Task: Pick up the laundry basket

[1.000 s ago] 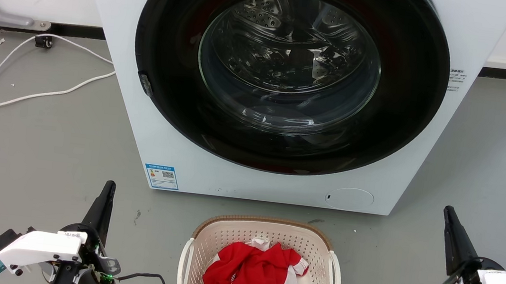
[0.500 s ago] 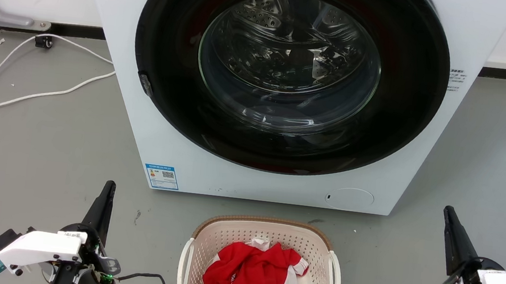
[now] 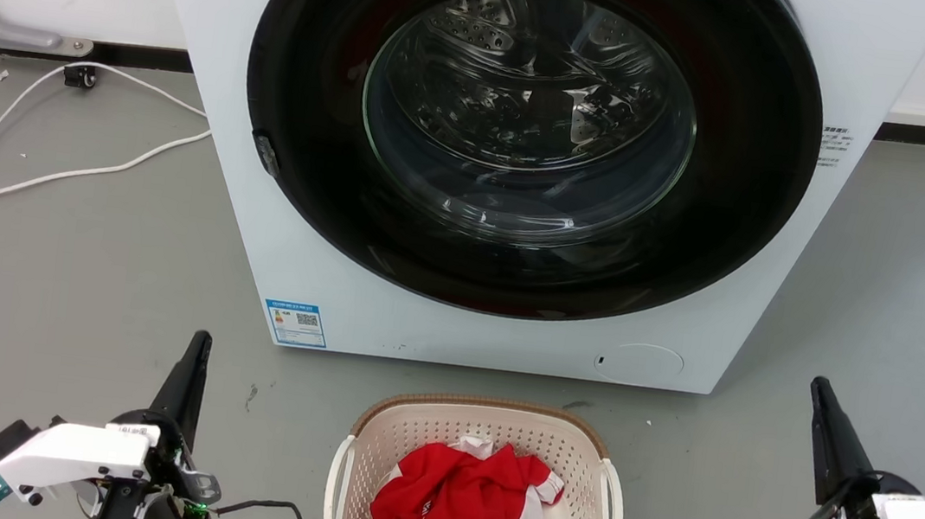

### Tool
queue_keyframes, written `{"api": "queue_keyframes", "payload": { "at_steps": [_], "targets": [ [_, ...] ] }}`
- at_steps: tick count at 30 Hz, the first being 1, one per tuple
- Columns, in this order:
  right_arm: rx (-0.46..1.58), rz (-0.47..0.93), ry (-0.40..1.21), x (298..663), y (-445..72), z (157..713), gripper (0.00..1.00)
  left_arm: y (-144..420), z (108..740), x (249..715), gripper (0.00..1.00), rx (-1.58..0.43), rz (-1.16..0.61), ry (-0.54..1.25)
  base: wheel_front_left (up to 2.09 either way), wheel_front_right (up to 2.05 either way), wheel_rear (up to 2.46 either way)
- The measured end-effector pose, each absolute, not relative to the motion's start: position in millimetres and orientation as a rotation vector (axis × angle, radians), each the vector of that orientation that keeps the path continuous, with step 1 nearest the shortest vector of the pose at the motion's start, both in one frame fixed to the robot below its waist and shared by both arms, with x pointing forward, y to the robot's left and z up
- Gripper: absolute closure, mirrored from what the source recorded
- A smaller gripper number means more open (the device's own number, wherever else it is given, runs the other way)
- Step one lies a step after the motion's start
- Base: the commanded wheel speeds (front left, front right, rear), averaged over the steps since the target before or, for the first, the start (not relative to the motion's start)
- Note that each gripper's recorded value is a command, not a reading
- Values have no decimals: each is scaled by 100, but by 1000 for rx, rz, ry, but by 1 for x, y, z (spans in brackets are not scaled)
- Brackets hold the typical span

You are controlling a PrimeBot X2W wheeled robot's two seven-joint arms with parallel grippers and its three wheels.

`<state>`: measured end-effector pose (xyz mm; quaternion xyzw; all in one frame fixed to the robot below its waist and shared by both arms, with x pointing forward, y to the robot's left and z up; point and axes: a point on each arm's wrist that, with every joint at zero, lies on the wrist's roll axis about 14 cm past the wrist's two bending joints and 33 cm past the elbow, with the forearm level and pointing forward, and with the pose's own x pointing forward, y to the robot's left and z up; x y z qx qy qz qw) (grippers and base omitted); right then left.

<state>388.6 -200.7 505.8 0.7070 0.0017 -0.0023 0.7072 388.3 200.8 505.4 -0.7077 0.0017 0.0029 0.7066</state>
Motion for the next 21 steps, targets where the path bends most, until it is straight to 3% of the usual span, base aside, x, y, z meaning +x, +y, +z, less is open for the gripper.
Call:
{"api": "queue_keyframes", "payload": {
  "at_steps": [1, 9, 21],
  "targets": [
    [1571, -6, 4, 389, -201, 506, 0, 201, 505, 388, 0, -1572, 7, 4, 0, 0, 0],
    [1561, -60, 37, 381, -201, 487, 0, 194, 486, 381, 0, -1571, 48, 54, 0, 0, 0],
    [1311, -34, -9, 384, -200, 504, 0, 179, 500, 385, 0, -1366, -1, 38, 0, 0, 0]
  ]
}}
